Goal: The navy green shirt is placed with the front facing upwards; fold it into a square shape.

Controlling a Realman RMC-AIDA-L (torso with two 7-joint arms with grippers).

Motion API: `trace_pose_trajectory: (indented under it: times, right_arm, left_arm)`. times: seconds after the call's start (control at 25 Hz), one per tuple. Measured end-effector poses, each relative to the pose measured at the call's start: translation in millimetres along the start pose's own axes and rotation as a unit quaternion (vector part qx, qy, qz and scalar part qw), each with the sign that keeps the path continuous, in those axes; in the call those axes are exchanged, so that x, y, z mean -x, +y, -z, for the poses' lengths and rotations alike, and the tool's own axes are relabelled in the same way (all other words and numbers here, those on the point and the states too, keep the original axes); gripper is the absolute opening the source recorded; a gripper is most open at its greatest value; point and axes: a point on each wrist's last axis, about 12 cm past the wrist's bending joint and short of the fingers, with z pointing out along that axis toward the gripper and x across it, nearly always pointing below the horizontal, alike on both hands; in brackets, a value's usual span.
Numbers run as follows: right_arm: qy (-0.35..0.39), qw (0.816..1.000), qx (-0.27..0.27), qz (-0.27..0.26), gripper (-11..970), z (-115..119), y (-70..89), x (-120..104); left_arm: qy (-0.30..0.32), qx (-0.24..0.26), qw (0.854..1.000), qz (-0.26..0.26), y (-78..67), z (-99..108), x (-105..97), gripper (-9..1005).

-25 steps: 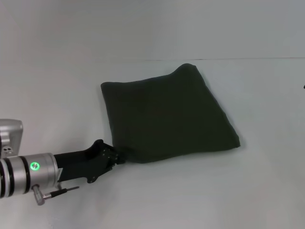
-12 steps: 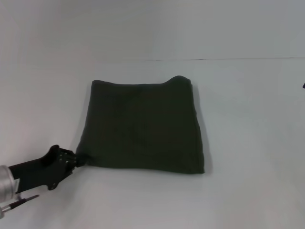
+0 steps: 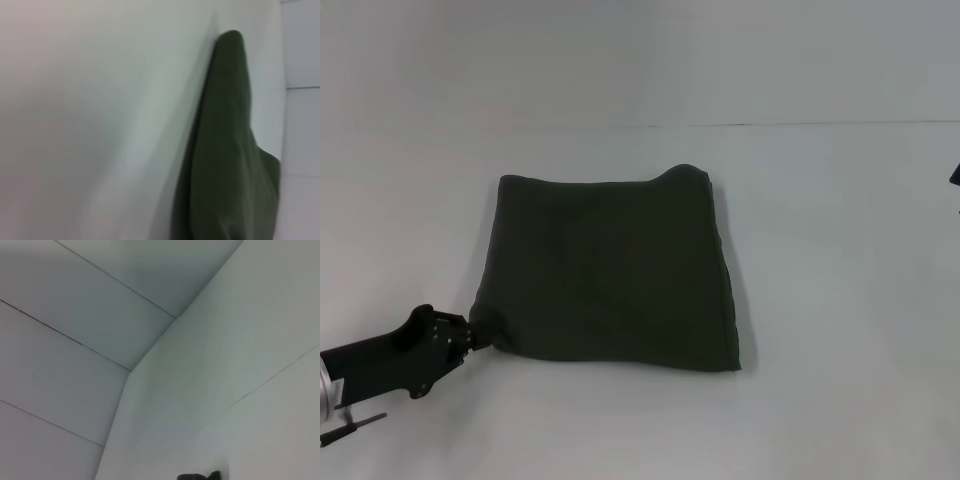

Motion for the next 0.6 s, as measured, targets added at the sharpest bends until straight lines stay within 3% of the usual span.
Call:
trace_pose_trajectory:
  times: [0.24,0.36,0.48,0.6]
  right_arm:
    - [0.002,1.000,-0.005,0.002,854,1.3,-1.0,0.8]
    - [0.011,1.000,-0.009,0.007,855,2.4,-1.3,1.5]
    - [0.027,0.999,-0.011,0.015,855,1.5,0.0,2.1]
    - [0.045,0.998,-0.016,0.042,855,-1.4,2.4,3.9]
  left_arm:
    - [-0.002,-0.024,0.999,-0.021,-0.9,14.2,1.2,192]
    - [-0.019,-0.035,0.999,-0.031,4.7,36.7,4.5,210]
    - [-0.073,-0.064,0.994,-0.055,6.4,69.7,11.6,277]
    - [-0.106,-0.132,0.968,-0.188,-13.6,83.5,15.1,343]
